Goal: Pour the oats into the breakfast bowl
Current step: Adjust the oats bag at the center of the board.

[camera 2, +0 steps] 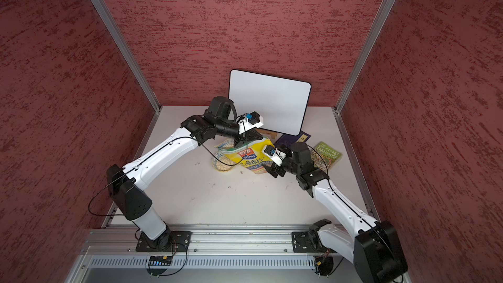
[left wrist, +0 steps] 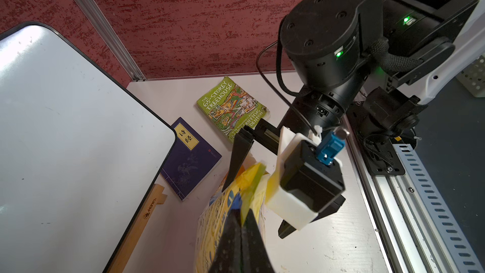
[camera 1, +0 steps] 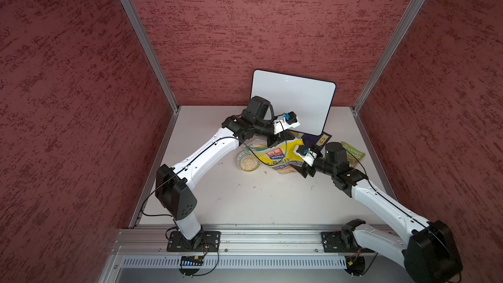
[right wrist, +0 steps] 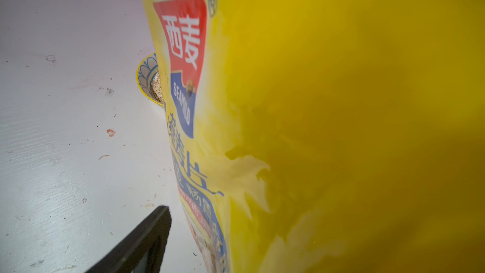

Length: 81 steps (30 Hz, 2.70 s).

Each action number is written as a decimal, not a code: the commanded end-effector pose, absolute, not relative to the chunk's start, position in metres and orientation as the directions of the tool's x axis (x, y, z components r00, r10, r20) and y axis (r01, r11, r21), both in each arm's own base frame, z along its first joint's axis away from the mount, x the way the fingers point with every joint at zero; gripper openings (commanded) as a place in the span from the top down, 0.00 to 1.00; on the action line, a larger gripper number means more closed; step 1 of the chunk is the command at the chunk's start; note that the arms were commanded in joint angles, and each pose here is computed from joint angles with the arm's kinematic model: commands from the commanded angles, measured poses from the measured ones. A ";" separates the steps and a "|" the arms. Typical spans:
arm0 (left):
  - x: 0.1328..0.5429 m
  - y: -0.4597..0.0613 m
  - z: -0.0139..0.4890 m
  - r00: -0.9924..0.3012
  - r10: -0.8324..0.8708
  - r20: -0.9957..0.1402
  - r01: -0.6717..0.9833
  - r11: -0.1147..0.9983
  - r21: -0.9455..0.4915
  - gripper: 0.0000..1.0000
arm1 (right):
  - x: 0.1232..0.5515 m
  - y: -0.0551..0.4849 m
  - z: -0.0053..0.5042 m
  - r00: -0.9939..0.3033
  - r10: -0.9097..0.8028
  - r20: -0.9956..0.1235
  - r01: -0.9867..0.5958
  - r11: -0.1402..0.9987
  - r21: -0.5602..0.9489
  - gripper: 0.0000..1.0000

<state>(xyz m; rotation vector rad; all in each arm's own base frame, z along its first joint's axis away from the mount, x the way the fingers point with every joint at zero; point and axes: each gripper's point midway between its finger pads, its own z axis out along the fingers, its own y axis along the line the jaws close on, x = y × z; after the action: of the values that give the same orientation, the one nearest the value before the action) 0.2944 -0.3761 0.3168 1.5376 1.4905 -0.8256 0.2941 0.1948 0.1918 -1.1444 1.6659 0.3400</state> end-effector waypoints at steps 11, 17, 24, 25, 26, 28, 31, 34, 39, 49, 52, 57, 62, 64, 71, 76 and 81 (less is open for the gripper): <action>0.291 -0.378 0.351 0.178 0.361 -0.915 0.982 -0.005 0.189 1.00 | 0.302 0.222 0.269 0.073 -0.390 -0.918 -0.901 0.368 -0.229 0.54; 0.293 -0.368 0.351 0.166 0.358 -0.919 0.983 0.018 0.185 1.00 | 0.304 0.222 0.276 0.103 -0.334 -0.937 -0.893 0.384 -0.236 1.00; 0.297 -0.336 0.350 0.134 0.357 -0.925 0.980 0.093 0.178 0.58 | 0.299 0.210 0.277 0.065 -0.296 -0.953 -0.907 0.381 -0.180 1.00; 0.299 -0.328 0.348 0.124 0.361 -0.924 0.979 0.110 0.174 0.52 | 0.299 0.208 0.276 0.065 -0.297 -0.953 -0.904 0.386 -0.182 1.00; 0.299 -0.319 0.349 0.118 0.360 -0.925 0.976 0.128 0.174 0.46 | 0.299 0.205 0.276 0.066 -0.296 -0.953 -0.901 0.392 -0.184 1.00; 0.300 -0.299 0.345 0.106 0.364 -0.925 0.970 0.167 0.177 0.33 | 0.299 0.201 0.277 0.065 -0.293 -0.954 -0.897 0.402 -0.184 1.00; 0.298 -0.272 0.332 0.108 0.367 -0.924 0.958 0.210 0.195 0.18 | 0.298 0.195 0.277 0.061 -0.302 -0.952 -0.892 0.411 -0.187 1.00; 0.294 -0.251 0.322 0.135 0.352 -0.926 0.947 0.231 0.225 0.16 | 0.298 0.191 0.277 0.058 -0.309 -0.949 -0.888 0.418 -0.190 1.00; 0.296 -0.224 0.297 0.127 0.370 -0.920 0.946 0.235 0.225 0.19 | 0.298 0.185 0.273 0.043 -0.319 -0.947 -0.884 0.429 -0.184 1.00; 0.314 -0.198 0.262 0.124 0.354 -0.927 0.942 0.251 0.222 0.21 | 0.301 0.180 0.274 0.035 -0.341 -0.940 -0.880 0.435 -0.191 1.00; 0.321 -0.201 0.251 0.090 0.359 -0.929 0.954 0.237 0.184 0.23 | 0.301 0.180 0.275 0.033 -0.342 -0.939 -0.878 0.438 -0.191 1.00; 0.331 -0.208 0.237 0.069 0.372 -0.926 0.965 0.210 0.156 0.32 | 0.301 0.179 0.274 0.021 -0.353 -0.935 -0.877 0.444 -0.187 1.00; 0.334 -0.213 0.231 0.063 0.380 -0.923 0.972 0.185 0.142 0.42 | 0.301 0.177 0.274 0.013 -0.360 -0.933 -0.872 0.452 -0.187 1.00; 0.332 -0.215 0.230 0.055 0.380 -0.923 0.977 0.171 0.129 0.50 | 0.302 0.177 0.274 0.011 -0.362 -0.932 -0.871 0.454 -0.187 1.00; 0.327 -0.220 0.222 0.034 0.382 -0.924 0.984 0.151 0.098 0.73 | 0.305 0.175 0.273 0.008 -0.369 -0.929 -0.864 0.465 -0.192 1.00; 0.326 -0.218 0.217 0.013 0.395 -0.919 0.984 0.160 0.083 0.72 | 0.307 0.175 0.274 0.010 -0.370 -0.929 -0.863 0.466 -0.195 1.00; 0.328 -0.216 0.213 0.008 0.410 -0.912 0.981 0.175 0.087 0.64 | 0.307 0.176 0.274 0.008 -0.370 -0.929 -0.865 0.463 -0.192 1.00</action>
<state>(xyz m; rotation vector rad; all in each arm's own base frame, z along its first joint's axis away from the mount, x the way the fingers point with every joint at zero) 0.3272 -0.2159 0.2173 1.3754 1.5381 -0.7957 0.2999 0.1800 0.2536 -1.1104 1.6276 0.6031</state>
